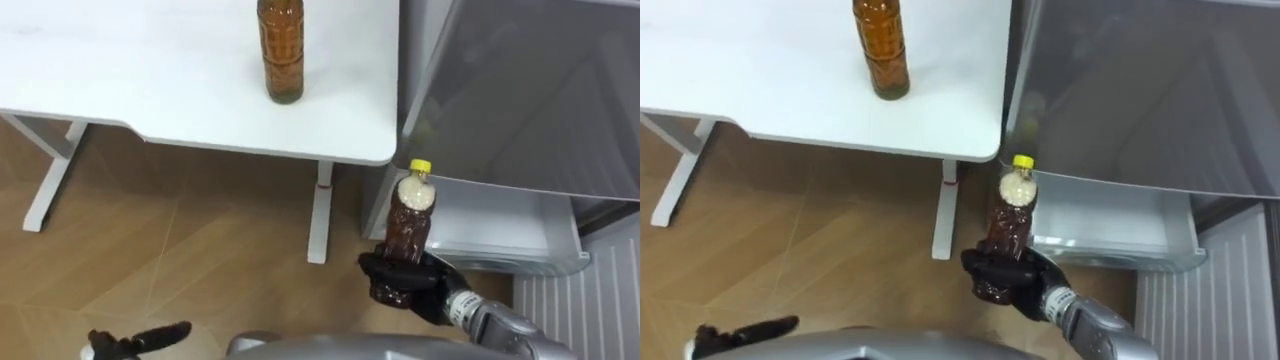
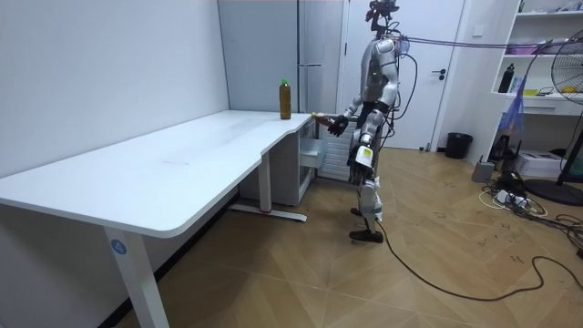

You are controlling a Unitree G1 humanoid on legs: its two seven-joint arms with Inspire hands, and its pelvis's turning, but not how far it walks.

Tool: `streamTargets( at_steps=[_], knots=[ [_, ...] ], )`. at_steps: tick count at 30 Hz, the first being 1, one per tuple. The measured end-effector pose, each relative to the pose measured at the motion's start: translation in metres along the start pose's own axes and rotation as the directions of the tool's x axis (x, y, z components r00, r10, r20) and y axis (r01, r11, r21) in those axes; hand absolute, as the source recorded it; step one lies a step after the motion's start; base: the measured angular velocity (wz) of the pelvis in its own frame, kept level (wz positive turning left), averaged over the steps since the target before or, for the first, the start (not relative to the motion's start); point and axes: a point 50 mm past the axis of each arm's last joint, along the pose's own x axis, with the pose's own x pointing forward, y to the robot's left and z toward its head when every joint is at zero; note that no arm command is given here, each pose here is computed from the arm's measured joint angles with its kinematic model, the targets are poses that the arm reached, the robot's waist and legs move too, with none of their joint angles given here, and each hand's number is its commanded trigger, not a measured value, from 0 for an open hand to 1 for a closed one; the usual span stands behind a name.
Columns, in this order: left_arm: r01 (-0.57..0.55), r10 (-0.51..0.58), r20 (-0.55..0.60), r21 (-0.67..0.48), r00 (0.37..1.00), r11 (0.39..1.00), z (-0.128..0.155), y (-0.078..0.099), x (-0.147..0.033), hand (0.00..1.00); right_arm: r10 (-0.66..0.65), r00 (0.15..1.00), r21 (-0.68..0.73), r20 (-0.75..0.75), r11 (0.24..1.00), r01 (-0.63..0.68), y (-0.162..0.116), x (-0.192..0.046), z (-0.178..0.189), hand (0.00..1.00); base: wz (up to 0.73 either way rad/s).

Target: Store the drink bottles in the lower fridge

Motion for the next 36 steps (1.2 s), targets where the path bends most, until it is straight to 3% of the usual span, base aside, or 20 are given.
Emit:
streamTargets(
  at_steps=[2, 5, 11, 21, 28, 36],
  knots=[
    [0.073, -0.087, 0.065, 0.188, 0.994, 0.979, 0.005, -0.016, -0.004, 0.00, -0.039, 0.999, 0.012, -0.005, 0.999, 0.039, -0.003, 0.002, 0.000, 1.00, 0.12],
    [0.163, -0.220, 0.130, 0.349, 0.967, 0.923, 0.020, -0.043, -0.009, 0.00, -0.081, 0.997, 0.082, 0.019, 0.993, 0.079, -0.003, 0.003, 0.001, 1.00, 0.04],
    [0.275, -0.377, 0.156, 0.447, 0.913, 0.851, 0.036, -0.067, -0.016, 0.00, -0.195, 0.980, 0.117, 0.031, 0.975, 0.191, -0.011, 0.004, 0.003, 1.00, -0.11],
    [0.332, -0.409, 0.075, 0.459, 0.910, 0.824, 0.015, -0.057, -0.015, 0.00, -0.377, 0.919, 0.430, 0.113, 0.853, 0.297, -0.023, 0.001, 0.025, 1.00, -0.07],
    [0.328, -0.398, 0.061, 0.457, 0.915, 0.826, 0.010, -0.054, -0.014, 0.00, -0.440, 0.889, 0.652, 0.129, 0.712, 0.258, -0.025, 0.000, 0.034, 1.00, 0.00],
    [0.317, -0.399, 0.066, 0.495, 0.915, 0.809, 0.013, -0.049, -0.011, 0.00, -0.461, 0.879, 0.794, 0.122, 0.577, 0.193, -0.028, -0.001, 0.035, 1.00, 0.00]
  ],
)
